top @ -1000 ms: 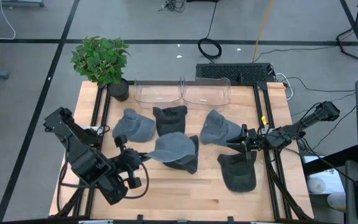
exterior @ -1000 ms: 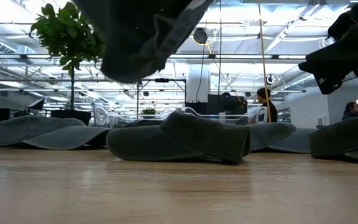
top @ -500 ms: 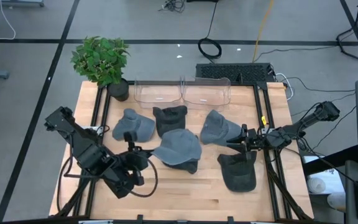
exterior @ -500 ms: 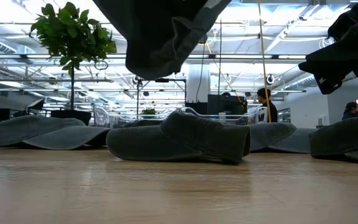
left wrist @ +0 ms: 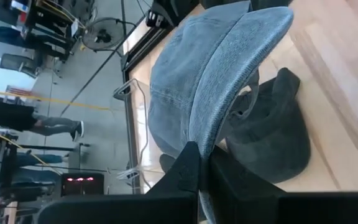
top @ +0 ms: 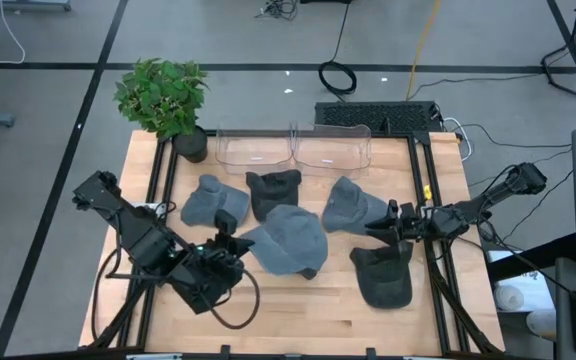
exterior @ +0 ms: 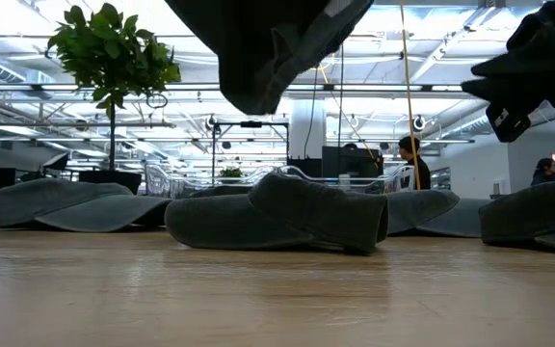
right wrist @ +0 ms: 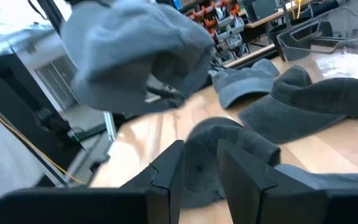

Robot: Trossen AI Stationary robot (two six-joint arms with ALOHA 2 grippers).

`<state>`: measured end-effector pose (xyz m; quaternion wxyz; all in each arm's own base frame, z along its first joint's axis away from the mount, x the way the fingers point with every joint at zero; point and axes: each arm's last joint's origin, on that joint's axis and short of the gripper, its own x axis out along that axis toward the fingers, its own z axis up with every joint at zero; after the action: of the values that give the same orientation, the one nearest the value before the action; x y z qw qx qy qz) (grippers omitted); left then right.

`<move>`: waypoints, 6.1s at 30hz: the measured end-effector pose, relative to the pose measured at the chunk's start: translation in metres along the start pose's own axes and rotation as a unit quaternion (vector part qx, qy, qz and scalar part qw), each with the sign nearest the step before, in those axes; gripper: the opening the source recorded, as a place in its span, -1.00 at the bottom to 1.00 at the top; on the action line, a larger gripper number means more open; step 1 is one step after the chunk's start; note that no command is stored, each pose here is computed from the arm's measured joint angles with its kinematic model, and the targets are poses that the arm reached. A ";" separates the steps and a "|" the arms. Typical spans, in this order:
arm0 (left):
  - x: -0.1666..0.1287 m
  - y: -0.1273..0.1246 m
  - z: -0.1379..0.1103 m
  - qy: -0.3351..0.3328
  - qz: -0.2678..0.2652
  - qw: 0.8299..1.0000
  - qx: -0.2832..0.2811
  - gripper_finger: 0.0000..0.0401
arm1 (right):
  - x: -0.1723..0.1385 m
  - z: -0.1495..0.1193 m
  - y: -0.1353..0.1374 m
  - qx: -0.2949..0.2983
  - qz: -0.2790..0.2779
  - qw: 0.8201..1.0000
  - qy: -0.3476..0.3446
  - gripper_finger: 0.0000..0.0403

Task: Pick & Place hat
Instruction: Put the bottom left blue cap into the right transparent bin

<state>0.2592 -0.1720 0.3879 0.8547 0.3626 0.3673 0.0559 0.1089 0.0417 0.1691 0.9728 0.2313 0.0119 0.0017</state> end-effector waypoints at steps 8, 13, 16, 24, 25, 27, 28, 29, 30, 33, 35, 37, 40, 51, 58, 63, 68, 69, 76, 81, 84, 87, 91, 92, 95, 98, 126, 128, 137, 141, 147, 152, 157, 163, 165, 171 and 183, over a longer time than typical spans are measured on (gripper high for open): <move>0.003 0.005 -0.001 0.008 0.031 0.998 0.053 -0.95 | 0.000 0.005 0.002 0.017 0.009 1.000 -0.024 -0.56; 0.003 0.010 -0.001 0.009 0.047 0.997 0.068 -0.95 | 0.000 0.005 0.002 0.017 0.010 1.000 -0.024 -0.56; 0.002 0.012 -0.002 0.011 0.056 0.995 0.085 -0.95 | 0.000 0.005 0.002 0.017 0.011 1.000 -0.024 -0.56; 0.001 0.035 -0.004 0.015 0.110 0.986 0.123 -0.95 | -0.001 0.009 0.004 0.039 0.020 0.998 -0.045 -0.56; 0.000 0.038 -0.005 0.016 0.113 0.984 0.134 -0.95 | -0.001 0.012 0.005 0.052 0.018 0.997 -0.059 -0.56; 0.001 0.044 -0.007 0.022 0.117 0.979 0.163 -0.95 | -0.002 0.018 0.006 0.095 0.006 0.990 -0.099 -0.56; 0.002 0.046 -0.007 0.027 0.118 0.976 0.180 -0.95 | -0.003 0.022 0.006 0.121 -0.001 0.985 -0.124 -0.56; 0.003 0.048 -0.008 0.032 0.118 0.972 0.201 -0.95 | -0.004 0.026 0.006 0.145 -0.006 0.978 -0.148 -0.56; 0.005 0.049 -0.008 0.037 0.116 0.968 0.220 -0.95 | -0.005 0.030 0.006 0.169 -0.012 0.970 -0.172 -0.56; 0.009 0.054 -0.008 0.046 0.113 0.957 0.264 -0.95 | -0.009 0.041 0.007 0.231 -0.013 0.945 -0.232 -0.56; 0.012 0.058 -0.006 0.038 0.109 0.954 0.277 -0.95 | -0.012 0.046 0.008 0.249 -0.003 0.935 -0.254 -0.55; 0.014 0.060 -0.003 0.021 0.102 0.952 0.288 -0.95 | -0.013 0.048 0.009 0.241 0.001 0.935 -0.259 -0.52; 0.015 0.063 0.003 -0.006 0.099 0.945 0.312 -0.95 | -0.013 0.056 0.014 0.232 0.013 0.937 -0.260 -0.39; 0.015 0.065 0.006 -0.010 0.109 0.919 0.379 -0.95 | -0.020 0.137 0.053 0.168 0.001 0.963 -0.209 0.39; 0.016 0.069 0.005 0.020 0.128 0.901 0.413 -0.95 | -0.027 0.215 0.091 0.077 0.001 0.980 -0.182 0.39; 0.018 0.071 0.004 0.027 0.133 0.900 0.415 -0.95 | -0.026 0.251 0.107 0.036 -0.071 0.985 -0.151 0.30; 0.018 0.071 0.005 0.029 0.133 0.891 0.433 -0.95 | -0.017 0.267 0.117 0.035 -0.128 0.984 -0.116 0.28; 0.018 0.071 0.005 0.029 0.133 0.889 0.437 -0.95 | -0.014 0.268 0.118 0.043 -0.133 0.984 -0.112 0.29; 0.015 0.076 0.015 0.006 0.165 0.876 0.453 -0.95 | 0.004 0.258 0.111 0.140 -0.164 0.975 -0.061 0.41; 0.011 0.082 0.025 -0.014 0.202 0.863 0.463 -0.95 | 0.023 0.254 0.109 0.176 -0.143 0.974 -0.027 0.41; 0.010 0.083 0.027 -0.016 0.210 0.853 0.478 -0.95 | 0.036 0.251 0.109 0.185 -0.126 0.975 -0.003 0.39; 0.009 0.085 0.028 -0.018 0.217 0.849 0.482 -0.95 | 0.047 0.249 0.108 0.190 -0.106 0.976 0.024 0.39; 0.007 0.084 0.030 -0.017 0.224 0.843 0.488 -0.95 | 0.058 0.245 0.106 0.194 -0.100 0.975 0.050 0.39; 0.005 0.083 0.031 -0.018 0.225 0.842 0.489 -0.95 | 0.060 0.244 0.105 0.196 -0.097 0.974 0.057 0.39; 0.003 0.082 0.031 -0.011 0.230 0.837 0.497 -0.95 | 0.066 0.242 0.104 0.200 -0.083 0.973 0.081 0.39; 0.000 0.078 0.032 -0.005 0.233 0.834 0.501 -0.95 | 0.066 0.243 0.102 0.205 -0.067 0.972 0.094 0.38; -0.012 0.076 0.040 -0.017 0.263 0.829 0.493 -0.95 | 0.076 0.259 0.102 0.229 0.034 0.970 0.077 0.38; -0.011 0.077 0.040 -0.015 0.263 0.828 0.495 -0.95 | 0.077 0.260 0.103 0.230 0.039 0.970 0.071 0.38; -0.010 0.078 0.039 -0.006 0.265 0.830 0.491 -0.95 | 0.084 0.257 0.104 0.258 0.054 0.961 0.088 0.10; -0.010 0.078 0.039 -0.004 0.264 0.831 0.489 -0.94 | 0.084 0.260 0.106 0.273 0.072 0.956 0.081 -0.32; -0.010 0.078 0.039 -0.005 0.265 0.834 0.485 -0.95 | 0.084 0.266 0.109 0.237 0.102 0.964 0.060 -0.94; -0.008 0.080 0.038 -0.020 0.264 0.863 0.430 -0.75 | 0.083 0.268 0.111 0.219 0.115 0.968 0.047 -0.98; -0.009 0.080 0.039 -0.037 0.267 0.897 0.350 -0.50 | 0.078 0.271 0.112 0.197 0.129 0.971 0.043 -0.98; -0.016 0.084 0.042 -0.066 0.292 0.937 0.178 -0.34 | 0.076 0.275 0.111 0.187 0.142 0.972 0.035 -0.99; -0.020 0.083 0.044 -0.085 0.293 0.944 0.128 -0.31 | 0.075 0.277 0.111 0.183 0.152 0.971 0.028 -0.99; -0.033 0.079 0.050 -0.142 0.292 0.946 -0.016 -0.24 | 0.074 0.282 0.108 0.176 0.168 0.970 0.024 -0.99; -0.051 0.061 0.052 -0.234 0.216 0.900 -0.298 0.09 | 0.069 0.291 0.101 0.152 0.192 0.970 0.012 -1.00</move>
<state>0.2677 -0.1762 0.4820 0.9510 0.1638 0.0350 0.2599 0.1852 0.0017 0.4725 0.9075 0.3746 -0.0206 0.1891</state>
